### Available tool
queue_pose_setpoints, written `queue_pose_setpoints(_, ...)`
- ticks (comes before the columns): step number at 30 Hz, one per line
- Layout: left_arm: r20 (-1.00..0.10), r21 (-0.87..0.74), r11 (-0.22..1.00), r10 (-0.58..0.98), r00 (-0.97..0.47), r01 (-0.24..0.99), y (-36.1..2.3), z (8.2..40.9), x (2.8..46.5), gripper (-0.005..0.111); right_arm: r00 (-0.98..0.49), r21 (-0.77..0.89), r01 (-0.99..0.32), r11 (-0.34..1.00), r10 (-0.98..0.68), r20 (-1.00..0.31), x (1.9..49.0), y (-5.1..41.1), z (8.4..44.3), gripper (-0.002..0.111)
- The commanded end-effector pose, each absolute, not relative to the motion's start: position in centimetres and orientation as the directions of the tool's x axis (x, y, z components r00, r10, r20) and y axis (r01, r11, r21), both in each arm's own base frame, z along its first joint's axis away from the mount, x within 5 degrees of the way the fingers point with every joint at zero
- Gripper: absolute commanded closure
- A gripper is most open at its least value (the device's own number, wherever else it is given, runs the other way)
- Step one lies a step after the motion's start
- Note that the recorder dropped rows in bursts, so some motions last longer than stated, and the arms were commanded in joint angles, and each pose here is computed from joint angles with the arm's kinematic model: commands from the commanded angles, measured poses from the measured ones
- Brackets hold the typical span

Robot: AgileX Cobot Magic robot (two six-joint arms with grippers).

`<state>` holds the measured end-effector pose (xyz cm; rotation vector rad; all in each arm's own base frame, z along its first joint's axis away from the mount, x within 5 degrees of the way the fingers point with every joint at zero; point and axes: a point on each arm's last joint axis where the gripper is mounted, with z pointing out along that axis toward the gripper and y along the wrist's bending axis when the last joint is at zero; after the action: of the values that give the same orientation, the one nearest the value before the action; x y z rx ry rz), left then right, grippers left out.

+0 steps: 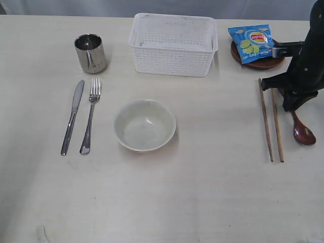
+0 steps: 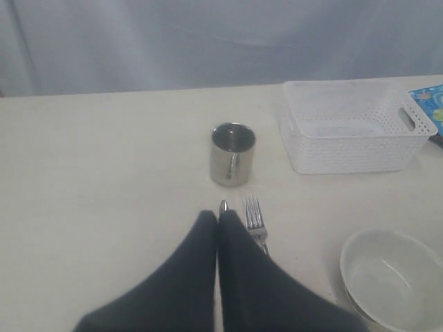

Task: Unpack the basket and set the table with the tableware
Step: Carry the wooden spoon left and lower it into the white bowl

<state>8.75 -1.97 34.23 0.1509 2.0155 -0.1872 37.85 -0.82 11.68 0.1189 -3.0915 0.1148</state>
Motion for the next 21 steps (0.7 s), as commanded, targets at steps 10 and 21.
queue_pose_setpoints(10, -0.915, -0.030, 0.980, 0.052, -0.400, 0.194, -1.9, 33.8, 9.0, 0.107, -0.950, 0.197, -0.187, 0.962, -0.126, -0.287, 37.4, 6.7, 24.1, 0.109)
queue_pose_setpoints(21, -0.915, -0.057, 0.981, 0.023, -0.403, 0.185, -2.2, 29.4, 10.1, 0.107, -0.621, 0.068, -0.690, 0.720, -0.542, -0.566, 29.5, 24.6, 28.5, 0.109)
